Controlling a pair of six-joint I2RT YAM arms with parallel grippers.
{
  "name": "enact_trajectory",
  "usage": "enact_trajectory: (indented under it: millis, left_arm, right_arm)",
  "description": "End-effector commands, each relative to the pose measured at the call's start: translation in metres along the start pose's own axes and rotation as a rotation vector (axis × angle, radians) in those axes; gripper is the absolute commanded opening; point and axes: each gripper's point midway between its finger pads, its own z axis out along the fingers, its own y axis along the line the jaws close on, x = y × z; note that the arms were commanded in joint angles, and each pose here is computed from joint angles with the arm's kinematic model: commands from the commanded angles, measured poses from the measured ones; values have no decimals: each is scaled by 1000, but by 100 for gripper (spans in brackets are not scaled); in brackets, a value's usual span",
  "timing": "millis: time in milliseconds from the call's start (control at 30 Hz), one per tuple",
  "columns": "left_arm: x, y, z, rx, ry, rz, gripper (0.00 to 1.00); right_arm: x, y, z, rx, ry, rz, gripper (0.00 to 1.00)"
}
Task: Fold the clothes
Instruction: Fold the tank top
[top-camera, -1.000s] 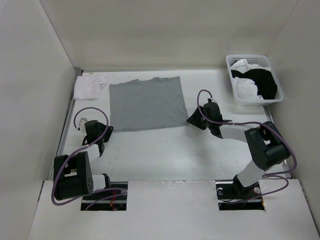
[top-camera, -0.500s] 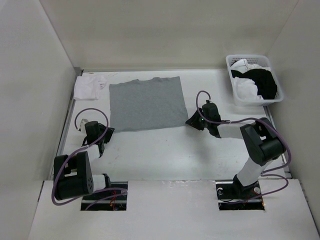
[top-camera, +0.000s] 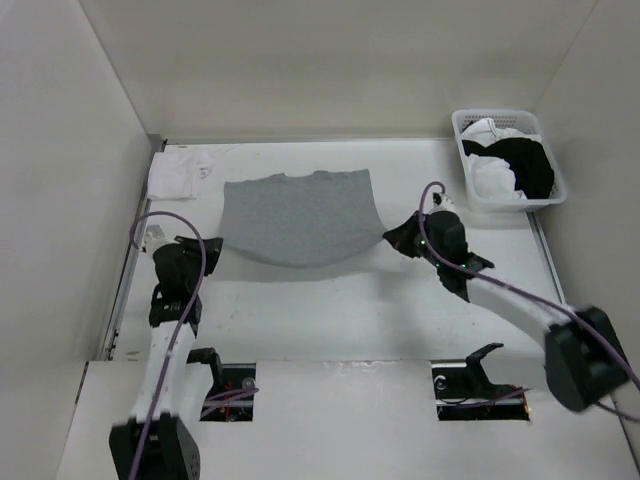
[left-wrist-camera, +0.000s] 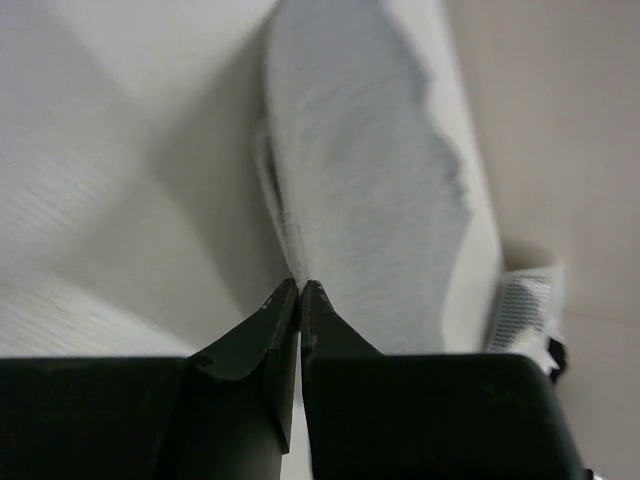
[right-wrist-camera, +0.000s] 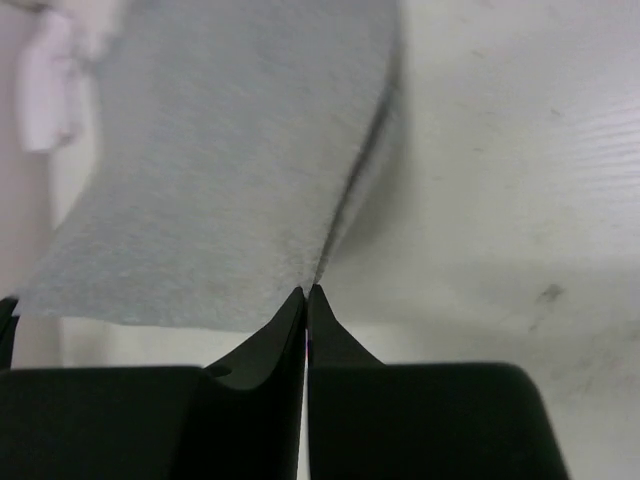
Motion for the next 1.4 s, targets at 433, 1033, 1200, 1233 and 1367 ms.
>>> enact_trajectory:
  millis: [433, 1033, 1200, 1233, 1367]
  left_arm:
    - [-62, -171, -231, 424, -195, 181, 0]
    - [-25, -76, 63, -38, -72, 141, 0]
    - [-45, -107, 124, -25, -76, 126, 0]
    - [-46, -113, 132, -18, -69, 124, 0]
    - [-45, -127, 132, 18, -53, 122, 0]
  right_arm:
    - [-76, 115, -302, -335, -339, -147, 3]
    - [-108, 47, 24, -12, -118, -129, 2]
    - [-160, 30, 87, 14, -100, -92, 2]
    - [-168, 30, 93, 19, -99, -91, 2]
    - [-181, 30, 94, 22, -98, -94, 2]
